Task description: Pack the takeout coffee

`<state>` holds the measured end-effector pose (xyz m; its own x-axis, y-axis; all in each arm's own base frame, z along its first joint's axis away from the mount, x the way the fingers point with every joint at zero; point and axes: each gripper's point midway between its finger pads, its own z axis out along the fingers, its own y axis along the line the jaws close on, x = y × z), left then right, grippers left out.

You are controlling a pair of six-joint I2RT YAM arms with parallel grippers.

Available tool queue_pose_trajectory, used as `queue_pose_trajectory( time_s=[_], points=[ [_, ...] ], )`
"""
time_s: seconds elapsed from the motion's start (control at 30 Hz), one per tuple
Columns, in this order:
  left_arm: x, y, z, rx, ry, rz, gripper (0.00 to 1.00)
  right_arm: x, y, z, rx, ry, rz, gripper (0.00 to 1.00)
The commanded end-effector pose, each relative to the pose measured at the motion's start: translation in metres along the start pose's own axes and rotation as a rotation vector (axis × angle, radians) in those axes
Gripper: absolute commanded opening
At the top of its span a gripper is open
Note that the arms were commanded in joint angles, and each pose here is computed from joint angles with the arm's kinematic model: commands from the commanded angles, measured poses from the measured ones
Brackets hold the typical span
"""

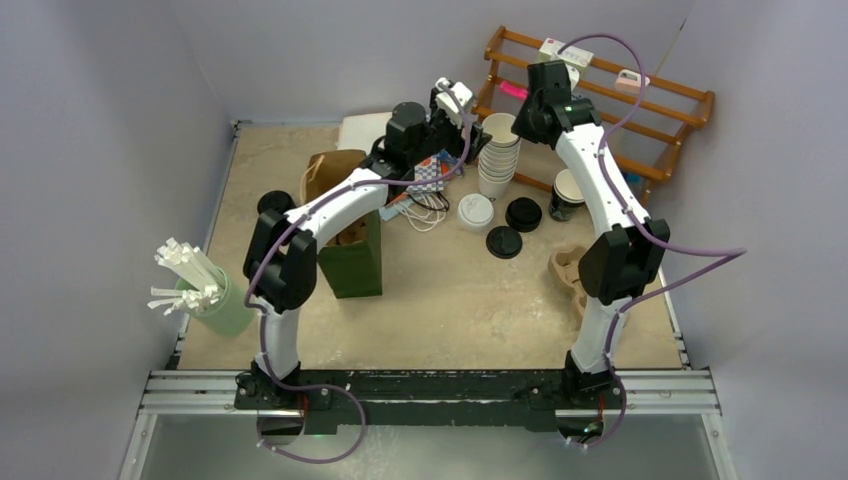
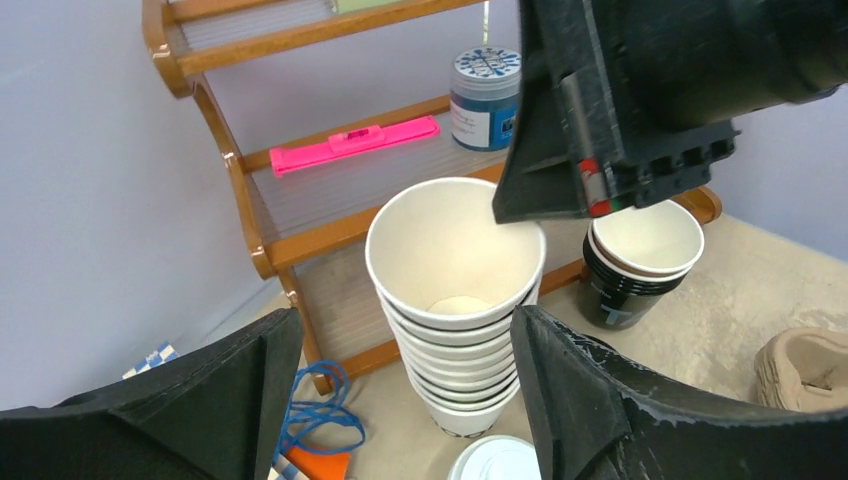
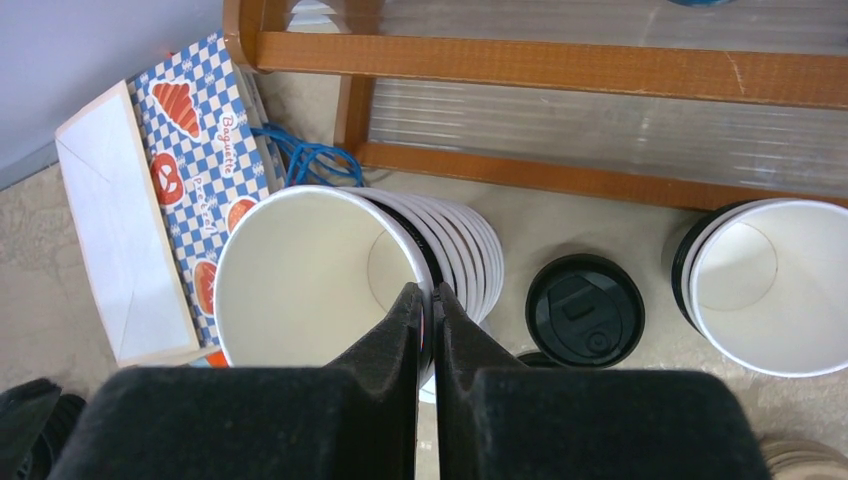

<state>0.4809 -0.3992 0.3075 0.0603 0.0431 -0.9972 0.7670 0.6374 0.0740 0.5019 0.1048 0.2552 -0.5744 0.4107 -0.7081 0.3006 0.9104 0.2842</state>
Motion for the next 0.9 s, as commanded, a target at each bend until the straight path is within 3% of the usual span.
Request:
queue_pose_trajectory(
  time_s=[0.0, 0.4, 0.67, 0.87],
  points=[
    [-0.01, -0.003, 0.002, 0.048, -0.095, -0.044, 0.8, -0.033, 0.014, -0.035, -0.074, -0.08, 0.037, 0.07],
    [-0.002, -0.003, 0.004, 0.06, -0.058, -0.029, 0.74, -0.062, 0.024, -0.069, -0.131, -0.157, 0.072, 0.08],
    [-0.075, -0.014, -0.028, 0.012, -0.072, 0.052, 0.75, -0.091, 0.041, -0.136, -0.298, -0.273, 0.094, 0.0],
    [-0.132, -0.04, -0.071, -0.023, -0.123, 0.073, 0.76, -0.097, 0.034, -0.182, -0.356, -0.342, 0.097, 0.0]
  ],
)
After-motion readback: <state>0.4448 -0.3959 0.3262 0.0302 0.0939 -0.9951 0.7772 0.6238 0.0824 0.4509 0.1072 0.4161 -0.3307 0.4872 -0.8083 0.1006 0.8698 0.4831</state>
